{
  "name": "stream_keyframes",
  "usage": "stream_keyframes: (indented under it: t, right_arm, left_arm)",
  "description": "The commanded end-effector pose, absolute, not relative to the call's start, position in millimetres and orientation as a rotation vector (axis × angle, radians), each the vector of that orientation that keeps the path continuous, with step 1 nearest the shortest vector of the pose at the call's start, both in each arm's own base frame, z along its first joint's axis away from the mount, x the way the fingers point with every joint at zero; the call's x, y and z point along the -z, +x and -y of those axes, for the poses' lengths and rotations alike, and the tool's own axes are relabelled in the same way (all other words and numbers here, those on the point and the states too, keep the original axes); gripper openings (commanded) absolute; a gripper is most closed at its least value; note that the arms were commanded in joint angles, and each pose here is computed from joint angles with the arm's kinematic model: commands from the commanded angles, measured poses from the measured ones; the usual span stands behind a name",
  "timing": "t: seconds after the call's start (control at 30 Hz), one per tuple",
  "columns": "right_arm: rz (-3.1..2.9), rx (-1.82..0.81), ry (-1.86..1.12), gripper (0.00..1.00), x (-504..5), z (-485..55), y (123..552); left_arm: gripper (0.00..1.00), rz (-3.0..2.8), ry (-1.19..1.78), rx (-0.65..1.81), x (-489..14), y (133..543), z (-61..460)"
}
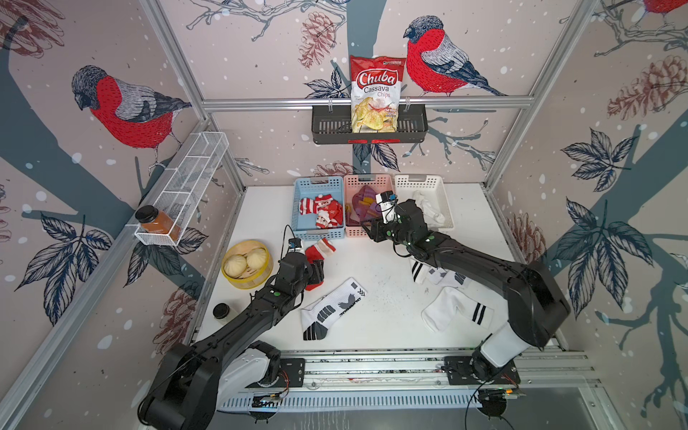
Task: Sort the socks into the basket by color
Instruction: Place the sock in the bin, then pick up the sock at the center of the board.
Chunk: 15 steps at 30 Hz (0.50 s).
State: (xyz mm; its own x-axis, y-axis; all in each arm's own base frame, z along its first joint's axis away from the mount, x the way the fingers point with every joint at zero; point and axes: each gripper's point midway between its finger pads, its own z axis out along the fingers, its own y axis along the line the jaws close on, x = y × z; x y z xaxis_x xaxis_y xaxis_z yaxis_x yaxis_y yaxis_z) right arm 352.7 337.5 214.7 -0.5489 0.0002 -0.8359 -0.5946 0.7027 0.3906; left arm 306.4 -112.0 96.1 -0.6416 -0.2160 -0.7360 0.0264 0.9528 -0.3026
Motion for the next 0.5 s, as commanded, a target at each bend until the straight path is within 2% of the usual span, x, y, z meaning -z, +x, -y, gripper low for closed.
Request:
stream_keyframes:
  t: [0.0,0.1,0.47]
  right_arm:
    - [-1.978,-0.852,-0.394,0.48,-223.0,-324.6,343.1]
    - [-1.986,-0.848,-0.374,0.49,-217.6,-312.0,328.9]
    - [-2.044,-0.812,-0.288,0.53,-186.4,-274.5,297.9]
  left_arm:
    - [0.66,-2.297,-0.182,0.283,-82.8,313.4,103.5]
    - [0.65,-2.362,-0.204,0.175,-68.9,322.0,94.9]
    - [0.64,-2.426,-0.205,0.051,-51.7,354.5,91.5]
